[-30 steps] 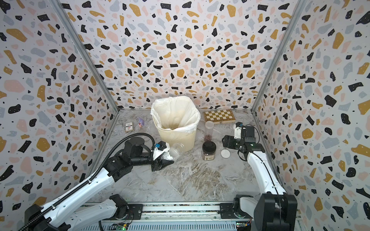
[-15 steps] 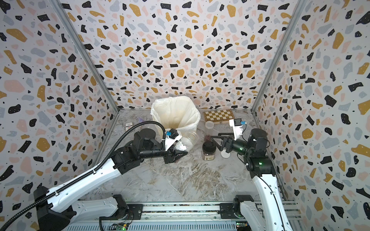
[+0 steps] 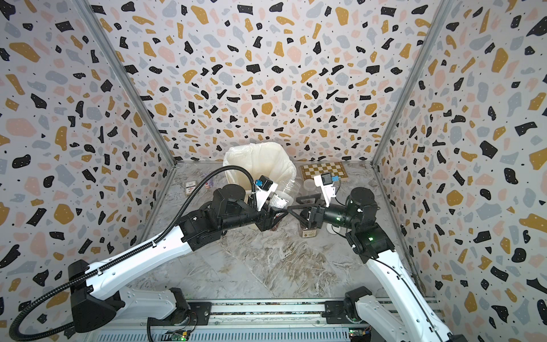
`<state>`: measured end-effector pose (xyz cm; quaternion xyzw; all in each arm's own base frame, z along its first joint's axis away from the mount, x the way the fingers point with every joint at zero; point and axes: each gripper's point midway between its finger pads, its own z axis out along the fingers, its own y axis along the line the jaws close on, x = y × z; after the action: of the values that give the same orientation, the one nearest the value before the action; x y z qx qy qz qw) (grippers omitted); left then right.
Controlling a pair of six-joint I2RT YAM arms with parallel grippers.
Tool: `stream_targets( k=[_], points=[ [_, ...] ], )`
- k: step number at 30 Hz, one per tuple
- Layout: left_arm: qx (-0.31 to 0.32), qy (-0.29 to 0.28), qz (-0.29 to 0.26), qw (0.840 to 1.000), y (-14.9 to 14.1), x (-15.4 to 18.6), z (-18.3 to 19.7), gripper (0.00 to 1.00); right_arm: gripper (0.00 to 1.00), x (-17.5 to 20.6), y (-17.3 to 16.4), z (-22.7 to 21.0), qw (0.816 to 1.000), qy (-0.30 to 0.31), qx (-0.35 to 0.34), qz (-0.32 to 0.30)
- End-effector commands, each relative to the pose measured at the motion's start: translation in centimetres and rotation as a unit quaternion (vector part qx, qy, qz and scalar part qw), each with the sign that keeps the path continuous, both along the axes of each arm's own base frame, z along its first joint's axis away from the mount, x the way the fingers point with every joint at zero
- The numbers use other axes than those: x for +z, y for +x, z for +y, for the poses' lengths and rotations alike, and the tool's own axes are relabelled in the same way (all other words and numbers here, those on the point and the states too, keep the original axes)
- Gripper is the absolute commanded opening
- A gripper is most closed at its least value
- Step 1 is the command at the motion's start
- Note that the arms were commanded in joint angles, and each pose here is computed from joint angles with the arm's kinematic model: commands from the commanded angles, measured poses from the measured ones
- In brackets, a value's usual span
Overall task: Empty the moldy dried flower tea in the jars
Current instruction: Pour the moldy dried flower tea into the trash bin.
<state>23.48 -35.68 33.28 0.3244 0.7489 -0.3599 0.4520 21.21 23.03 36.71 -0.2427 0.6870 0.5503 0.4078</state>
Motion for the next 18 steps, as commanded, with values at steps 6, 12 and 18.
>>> stream_targets(
  k=[6, 12, 18],
  points=[
    [0.01, -0.073, -0.019, 0.997, 0.0, 4.4, -0.1, 0.55, 0.89, 3.6, 2.1, 1.4, 0.998, 0.01, -0.013, -0.064],
    [0.013, -0.083, -0.025, 0.996, 0.1, 5.0, -0.1, 0.55, 0.82, 4.2, 2.9, 3.0, 0.998, 0.013, 0.009, -0.062],
    [0.019, -0.083, -0.04, 0.996, 0.4, 4.7, 0.1, 0.56, 0.68, 4.4, 3.0, 3.8, 0.998, 0.017, 0.028, -0.05]
  ],
)
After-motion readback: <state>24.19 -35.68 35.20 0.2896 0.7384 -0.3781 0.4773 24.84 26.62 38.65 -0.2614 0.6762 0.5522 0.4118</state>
